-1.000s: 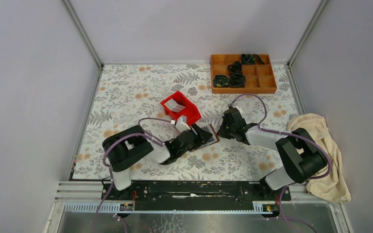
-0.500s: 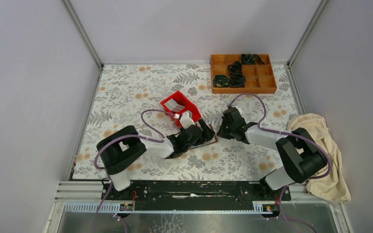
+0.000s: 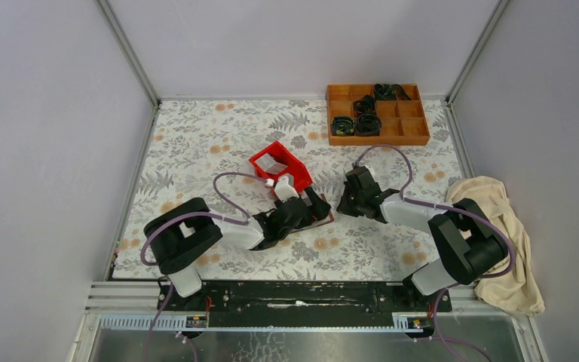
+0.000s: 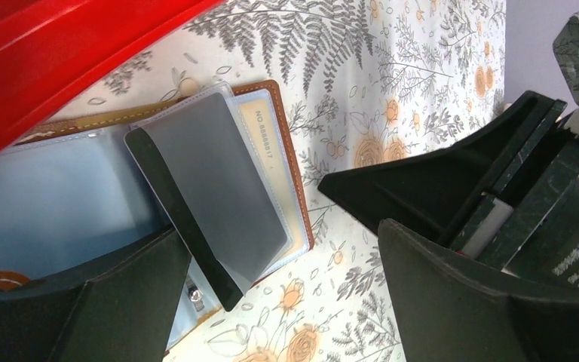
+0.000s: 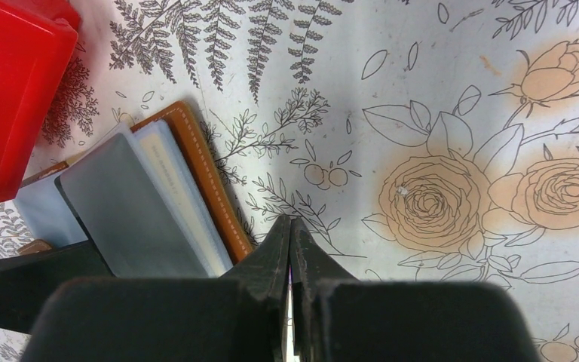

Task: Put the credit cards into the card holder
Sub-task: Insert the credit card into the card holder.

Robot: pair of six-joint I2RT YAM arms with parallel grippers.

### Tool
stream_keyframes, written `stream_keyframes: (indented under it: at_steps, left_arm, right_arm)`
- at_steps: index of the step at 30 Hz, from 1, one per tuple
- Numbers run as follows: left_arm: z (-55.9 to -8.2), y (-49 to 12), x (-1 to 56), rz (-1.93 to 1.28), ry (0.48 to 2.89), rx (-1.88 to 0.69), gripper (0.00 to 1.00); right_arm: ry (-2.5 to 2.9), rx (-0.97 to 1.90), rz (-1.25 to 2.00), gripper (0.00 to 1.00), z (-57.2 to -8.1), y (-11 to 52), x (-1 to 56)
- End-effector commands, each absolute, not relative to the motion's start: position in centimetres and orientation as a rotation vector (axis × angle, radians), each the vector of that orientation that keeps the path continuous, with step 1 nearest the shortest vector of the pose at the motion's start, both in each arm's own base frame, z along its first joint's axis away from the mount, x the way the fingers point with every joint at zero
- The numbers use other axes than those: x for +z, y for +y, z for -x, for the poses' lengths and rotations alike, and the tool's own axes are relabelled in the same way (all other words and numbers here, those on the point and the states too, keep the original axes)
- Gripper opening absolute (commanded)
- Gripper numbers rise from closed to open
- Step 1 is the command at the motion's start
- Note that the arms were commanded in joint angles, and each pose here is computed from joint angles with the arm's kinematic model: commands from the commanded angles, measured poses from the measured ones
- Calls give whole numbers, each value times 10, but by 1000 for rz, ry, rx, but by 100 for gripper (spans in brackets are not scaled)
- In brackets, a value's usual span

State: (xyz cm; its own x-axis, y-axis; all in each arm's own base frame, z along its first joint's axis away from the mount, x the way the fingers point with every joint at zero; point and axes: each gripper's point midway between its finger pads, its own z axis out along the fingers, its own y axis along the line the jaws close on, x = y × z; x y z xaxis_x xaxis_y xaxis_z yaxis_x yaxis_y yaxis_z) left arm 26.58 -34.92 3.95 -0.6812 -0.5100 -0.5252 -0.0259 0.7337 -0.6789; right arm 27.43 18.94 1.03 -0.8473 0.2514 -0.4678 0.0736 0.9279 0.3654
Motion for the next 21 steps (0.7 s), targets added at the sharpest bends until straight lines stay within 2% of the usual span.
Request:
stream_keyframes:
  at_steps: [1,8,21]
  left_arm:
    - [-242,-313,0,342,2278,-740,100]
    - [-258,-321,7,217,2250,-633,100]
    - [-246,-309,-31,172,2441,-401,100]
  right_arm:
    - [2630,414,-193,2,-262,187,0]
    - [2629,417,-182,2,-263,188,2]
    - [2623,430,-168,2,-266,191,5]
